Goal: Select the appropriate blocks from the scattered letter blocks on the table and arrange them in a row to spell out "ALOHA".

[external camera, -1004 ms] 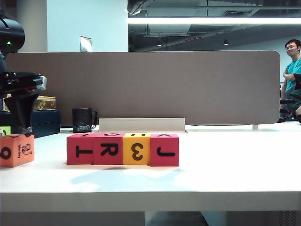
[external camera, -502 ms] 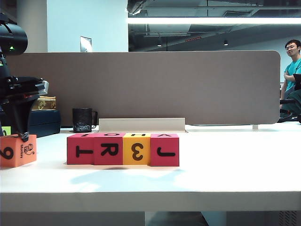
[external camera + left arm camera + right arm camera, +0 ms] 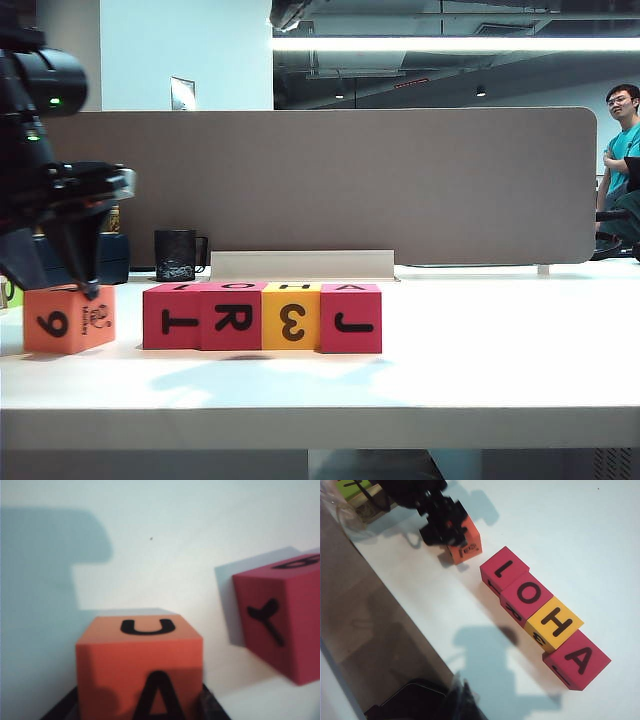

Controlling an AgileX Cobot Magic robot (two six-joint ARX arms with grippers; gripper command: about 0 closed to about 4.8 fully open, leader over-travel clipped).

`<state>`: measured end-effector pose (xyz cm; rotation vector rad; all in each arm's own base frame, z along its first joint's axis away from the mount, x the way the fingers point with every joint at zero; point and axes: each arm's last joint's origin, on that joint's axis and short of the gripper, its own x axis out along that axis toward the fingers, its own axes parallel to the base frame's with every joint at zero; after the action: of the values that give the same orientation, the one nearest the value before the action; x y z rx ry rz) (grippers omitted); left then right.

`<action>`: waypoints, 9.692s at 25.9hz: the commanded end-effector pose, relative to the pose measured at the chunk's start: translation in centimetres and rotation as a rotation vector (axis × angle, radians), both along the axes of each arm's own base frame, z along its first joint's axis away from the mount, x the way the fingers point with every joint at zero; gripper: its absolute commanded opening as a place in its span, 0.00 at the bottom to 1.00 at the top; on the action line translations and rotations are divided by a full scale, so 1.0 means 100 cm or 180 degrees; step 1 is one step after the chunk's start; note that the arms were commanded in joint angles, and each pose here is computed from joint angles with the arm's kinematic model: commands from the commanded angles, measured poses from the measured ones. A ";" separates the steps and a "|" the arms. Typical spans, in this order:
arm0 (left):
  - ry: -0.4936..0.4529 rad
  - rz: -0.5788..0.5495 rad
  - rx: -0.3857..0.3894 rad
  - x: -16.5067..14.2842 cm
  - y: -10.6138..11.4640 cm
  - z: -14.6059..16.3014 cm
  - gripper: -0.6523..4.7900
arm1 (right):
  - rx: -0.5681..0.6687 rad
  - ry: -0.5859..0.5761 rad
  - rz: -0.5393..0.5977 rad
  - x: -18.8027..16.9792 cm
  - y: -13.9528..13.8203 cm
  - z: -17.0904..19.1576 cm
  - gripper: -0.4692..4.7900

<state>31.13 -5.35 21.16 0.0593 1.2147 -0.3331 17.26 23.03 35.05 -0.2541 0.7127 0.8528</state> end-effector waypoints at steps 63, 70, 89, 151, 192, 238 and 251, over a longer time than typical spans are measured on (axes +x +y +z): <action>-0.1029 -0.0100 -0.0029 -0.029 -0.012 0.104 0.61 | -0.0184 0.0116 -0.0529 0.045 -0.015 -0.019 0.09; -0.1450 -0.0156 0.0126 -0.046 0.004 0.128 0.14 | -0.0319 0.0277 -0.0940 0.079 -0.040 -0.034 0.09; -0.0986 -0.0281 -0.0330 -0.051 0.015 0.101 0.11 | -0.0858 0.1044 -0.1071 0.123 -0.037 -0.136 0.09; -0.1390 -0.0329 -0.0377 -0.073 0.018 0.128 0.11 | -0.0344 0.0870 -0.0712 0.123 0.010 -0.150 0.09; -0.2017 -0.0272 -0.0481 -0.121 0.023 0.167 0.11 | -0.0388 0.0975 -0.0905 0.143 -0.024 -0.144 0.09; -0.2675 0.0243 -0.0382 -0.217 0.038 0.086 0.11 | -0.0223 -0.0300 -0.1459 -0.022 -0.132 -0.029 0.09; -0.2821 0.0354 -0.0317 -0.235 0.042 0.046 0.11 | 0.0456 -0.1093 -0.2187 -0.085 -0.199 -0.116 0.09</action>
<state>7.68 -1.19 25.62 0.0491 0.3317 -0.2257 9.39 3.36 23.25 -0.0370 0.4500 0.1874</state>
